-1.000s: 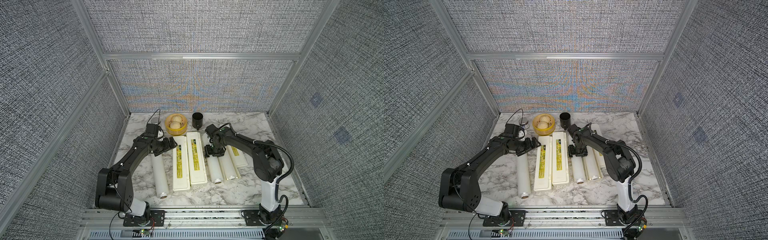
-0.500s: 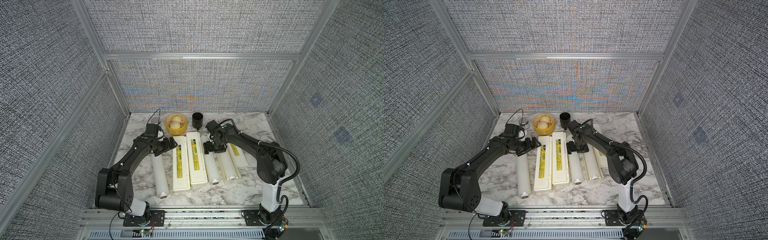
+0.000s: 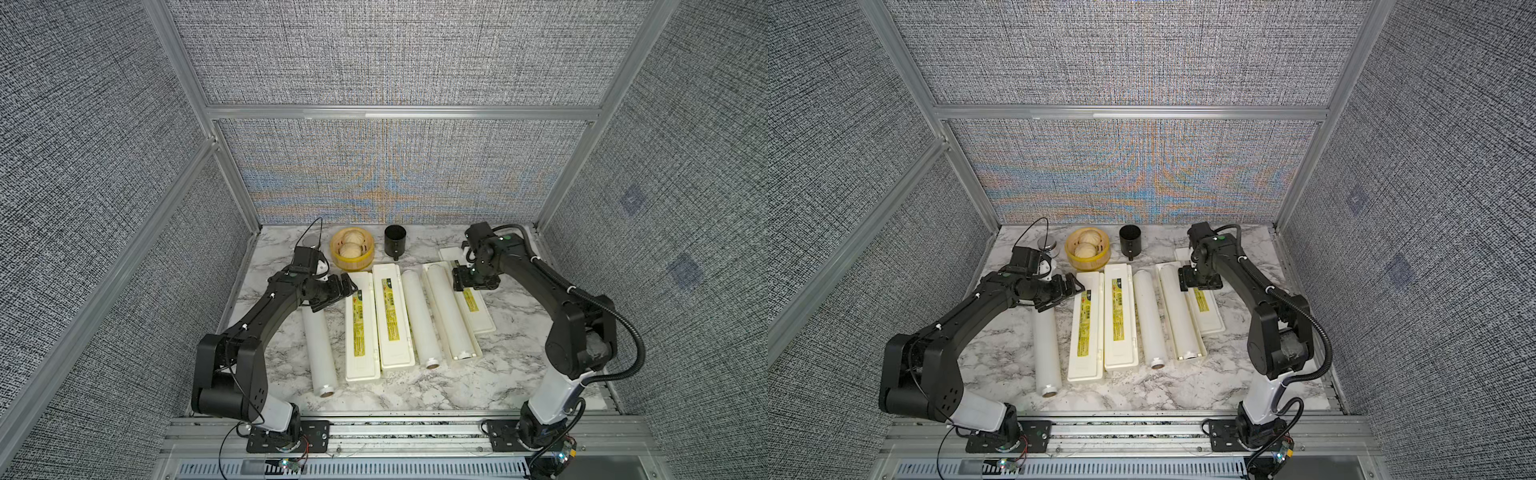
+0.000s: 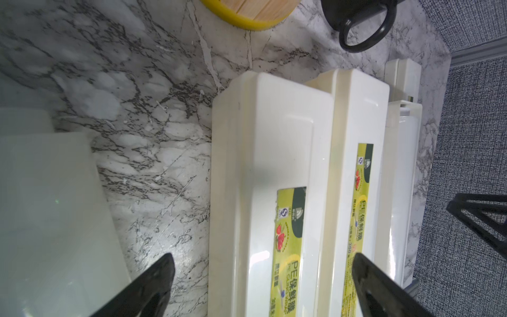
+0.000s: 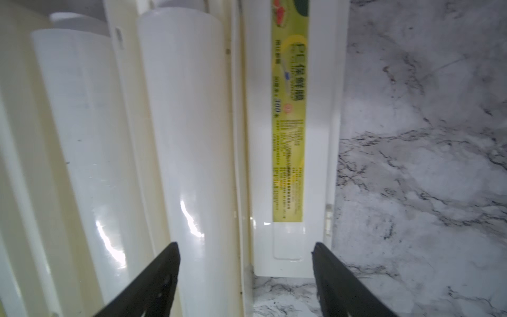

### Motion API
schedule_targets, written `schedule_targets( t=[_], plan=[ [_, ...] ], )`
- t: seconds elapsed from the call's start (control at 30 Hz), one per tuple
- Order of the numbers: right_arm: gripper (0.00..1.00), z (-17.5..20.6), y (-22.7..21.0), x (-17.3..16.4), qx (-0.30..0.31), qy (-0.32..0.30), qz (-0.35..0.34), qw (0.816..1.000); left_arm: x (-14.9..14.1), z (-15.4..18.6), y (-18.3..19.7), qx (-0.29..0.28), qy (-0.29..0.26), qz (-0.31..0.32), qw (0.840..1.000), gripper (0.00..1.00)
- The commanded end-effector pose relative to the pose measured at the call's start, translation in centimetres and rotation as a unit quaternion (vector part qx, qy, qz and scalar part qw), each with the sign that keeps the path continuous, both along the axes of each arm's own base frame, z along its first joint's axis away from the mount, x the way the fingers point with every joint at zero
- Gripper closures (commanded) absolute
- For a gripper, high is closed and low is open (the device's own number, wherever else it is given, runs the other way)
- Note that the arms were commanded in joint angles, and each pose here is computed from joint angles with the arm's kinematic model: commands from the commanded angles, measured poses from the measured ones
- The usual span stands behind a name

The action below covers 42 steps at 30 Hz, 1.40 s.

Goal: Put plastic wrap rolls into dispensers
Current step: Pick up the lid from the center of the board.

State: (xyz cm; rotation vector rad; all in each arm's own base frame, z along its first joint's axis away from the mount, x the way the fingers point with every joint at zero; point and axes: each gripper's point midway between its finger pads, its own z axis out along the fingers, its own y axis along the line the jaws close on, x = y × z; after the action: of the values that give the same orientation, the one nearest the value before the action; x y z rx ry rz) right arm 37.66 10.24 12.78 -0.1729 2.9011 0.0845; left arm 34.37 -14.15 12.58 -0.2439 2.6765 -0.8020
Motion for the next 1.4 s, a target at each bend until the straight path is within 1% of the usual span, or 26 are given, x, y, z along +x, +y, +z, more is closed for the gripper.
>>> schedule_targets(
  t=[0.0, 0.23, 0.4, 0.47, 0.57, 0.6, 0.63, 0.67, 0.73, 0.8, 0.87, 0.9, 1.03, 1.17, 1.37],
  plan=[
    [0.2, -1.3, -1.6, 1.1, -0.017, -0.001, 0.027, 1.0, 0.6, 0.7, -0.4, -0.011, -0.01, 0.0, 1.0, 0.0],
    [0.17, -5.1, -2.2, 4.1, -0.008, 0.004, 0.045, 0.999, 1.2, 1.1, -0.7, -0.015, -0.01, 0.005, 1.0, 0.0],
    [0.14, -6.5, -1.7, 5.6, 0.015, 0.003, 0.064, 0.998, 1.4, 1.0, -0.7, -0.009, -0.004, 0.008, 1.0, 0.0],
    [0.13, -7.2, -1.4, 5.7, 0.021, 0.012, 0.071, 0.997, 1.5, 1.0, -0.6, -0.008, -0.004, 0.01, 1.0, 0.0],
    [0.12, -8.5, -2.0, 5.6, -0.003, 0.026, 0.063, 0.998, 1.6, 1.0, -0.6, -0.007, -0.003, 0.013, 1.0, 0.0],
    [0.12, -8.8, -2.0, 5.5, -0.002, 0.029, 0.062, 0.998, 1.6, 0.9, -0.6, -0.007, -0.003, 0.013, 1.0, 0.0],
    [0.09, -9.2, -1.8, 5.4, 0.004, 0.032, 0.062, 0.998, 1.6, 0.9, -0.6, -0.006, -0.002, 0.013, 1.0, 0.0],
    [0.01, -9.6, -1.5, 5.3, 0.009, 0.036, 0.063, 0.997, 1.6, 0.8, -0.6, -0.006, -0.002, 0.013, 1.0, 0.0],
    [0.01, -10.3, -1.4, 5.0, 0.006, 0.048, 0.063, 0.997, 1.5, 0.8, -0.6, -0.006, -0.002, 0.011, 1.0, 0.0],
    [0.01, -11.1, -1.6, 4.7, -0.012, 0.059, 0.058, 0.997, 1.5, 0.9, -0.6, -0.005, -0.003, 0.01, 1.0, 0.0],
    [0.07, -11.5, -2.2, 4.5, -0.036, 0.065, 0.044, 0.996, 1.6, 1.0, -0.7, -0.005, -0.005, 0.009, 1.0, 0.0],
    [0.05, -11.7, -2.4, 4.4, -0.042, 0.065, 0.038, 0.996, 1.5, 1.1, -0.7, -0.005, -0.005, 0.009, 1.0, 0.0],
    [0.05, -12.1, -2.9, 4.0, -0.052, 0.069, 0.022, 0.996, 1.5, 1.2, -0.6, -0.005, -0.007, 0.008, 1.0, 0.0],
    [0.12, -11.3, -2.7, 3.7, -0.043, 0.067, 0.018, 0.997, 1.4, 1.4, -0.7, -0.006, -0.01, 0.008, 1.0, 0.0],
    [0.16, -6.8, -2.7, 4.2, -0.036, 0.017, 0.01, 0.999, 1.5, 2.7, -2.5, -0.01, -0.023, -0.012, 1.0, 0.0]
  ],
)
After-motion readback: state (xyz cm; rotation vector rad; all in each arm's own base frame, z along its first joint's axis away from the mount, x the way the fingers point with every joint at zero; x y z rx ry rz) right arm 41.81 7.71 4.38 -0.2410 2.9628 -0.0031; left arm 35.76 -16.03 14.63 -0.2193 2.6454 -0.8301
